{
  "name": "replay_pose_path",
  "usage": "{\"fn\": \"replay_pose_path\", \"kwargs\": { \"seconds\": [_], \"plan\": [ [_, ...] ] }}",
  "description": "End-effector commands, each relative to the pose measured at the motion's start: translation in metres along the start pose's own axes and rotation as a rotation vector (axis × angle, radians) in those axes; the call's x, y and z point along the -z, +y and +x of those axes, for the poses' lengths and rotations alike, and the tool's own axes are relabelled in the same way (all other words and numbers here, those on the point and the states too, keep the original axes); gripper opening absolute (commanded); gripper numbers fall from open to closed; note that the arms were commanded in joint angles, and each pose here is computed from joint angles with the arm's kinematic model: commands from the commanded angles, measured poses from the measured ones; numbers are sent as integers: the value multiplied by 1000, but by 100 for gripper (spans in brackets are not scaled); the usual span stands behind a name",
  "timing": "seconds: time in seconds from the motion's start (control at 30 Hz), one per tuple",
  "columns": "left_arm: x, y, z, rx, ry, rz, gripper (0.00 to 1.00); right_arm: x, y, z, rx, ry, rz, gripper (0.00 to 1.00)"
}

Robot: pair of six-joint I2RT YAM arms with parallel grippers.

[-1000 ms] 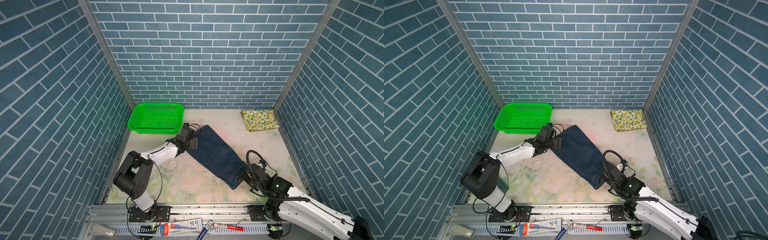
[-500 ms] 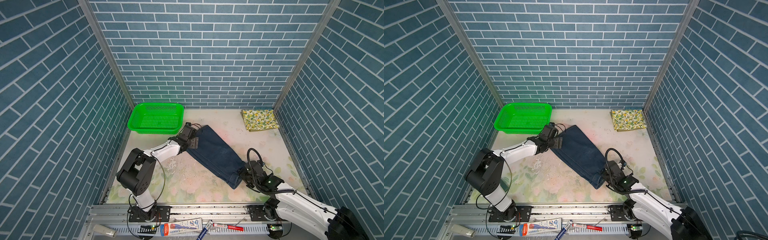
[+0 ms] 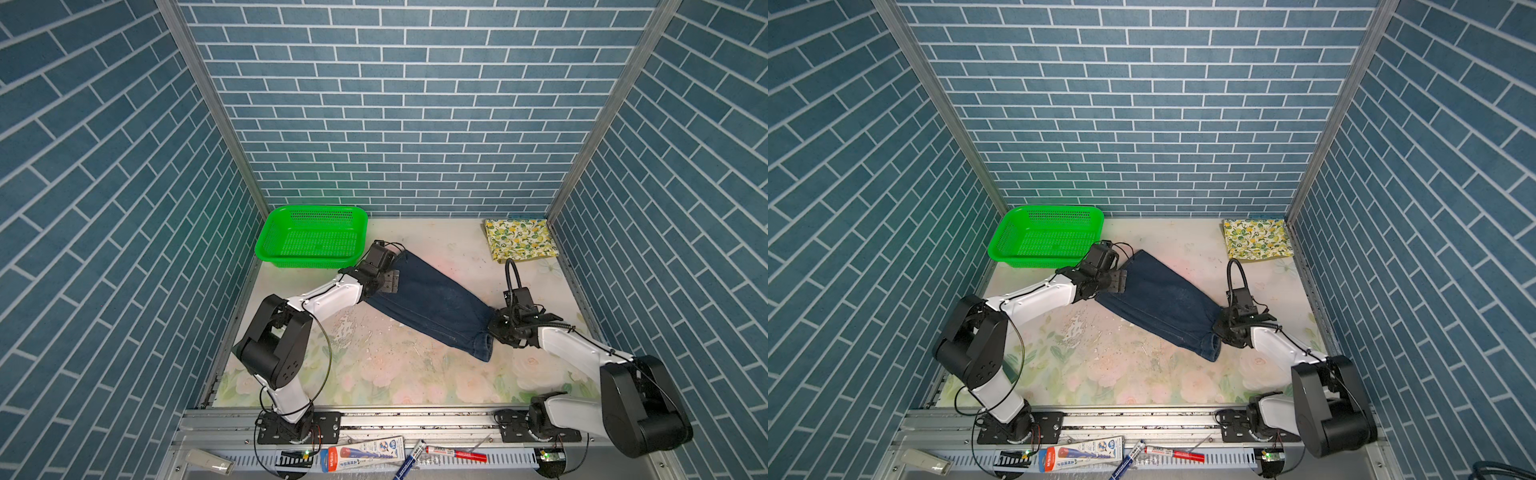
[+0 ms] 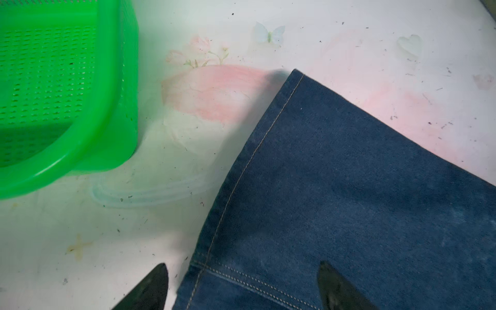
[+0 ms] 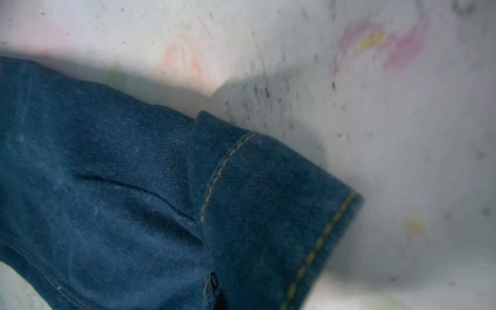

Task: Fold and stack skirts
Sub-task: Rotate the skirt at the center of the table.

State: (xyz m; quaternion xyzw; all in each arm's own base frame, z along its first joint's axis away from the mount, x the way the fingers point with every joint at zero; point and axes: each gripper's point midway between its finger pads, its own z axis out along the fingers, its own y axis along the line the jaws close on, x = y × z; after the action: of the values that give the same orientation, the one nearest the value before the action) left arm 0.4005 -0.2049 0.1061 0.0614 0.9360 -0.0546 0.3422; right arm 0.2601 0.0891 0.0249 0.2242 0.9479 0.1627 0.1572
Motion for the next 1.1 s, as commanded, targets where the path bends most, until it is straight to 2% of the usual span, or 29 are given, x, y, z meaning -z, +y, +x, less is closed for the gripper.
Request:
{"fn": "replay_pose_path", "kwargs": {
  "seconds": [0.0,0.13,0.23,0.4,0.73,0.8,0.87,0.9,0.97,1.03,1.07],
  "plan": [
    [-3,-4,2,-16,30,2,87,-2,-22,-14,136,80,93,0],
    [-14,-7,6,-17,61,6,87,-5,3,-58,111,66,-14,0],
    [-22,-7,11,-26,89,-5,87,-12,0,-80,205,112,67,0],
    [-38,-9,27,-15,140,0,88,-26,-3,-97,342,140,98,0],
    [-72,-11,48,58,266,9,84,-38,3,-107,383,146,71,0],
    [-77,-11,52,68,284,13,78,-38,4,-106,387,144,61,0],
    [-81,-13,55,73,300,19,66,-38,6,-105,388,144,52,0],
    [-82,-14,57,77,310,23,57,-37,7,-105,386,143,43,0],
    [-85,-16,62,86,328,34,32,-35,10,-104,390,138,29,0],
    [-84,-16,68,95,344,35,0,-32,13,-103,392,135,19,0],
    [-83,-14,70,97,346,34,0,-31,15,-102,393,134,16,0]
  ]
}}
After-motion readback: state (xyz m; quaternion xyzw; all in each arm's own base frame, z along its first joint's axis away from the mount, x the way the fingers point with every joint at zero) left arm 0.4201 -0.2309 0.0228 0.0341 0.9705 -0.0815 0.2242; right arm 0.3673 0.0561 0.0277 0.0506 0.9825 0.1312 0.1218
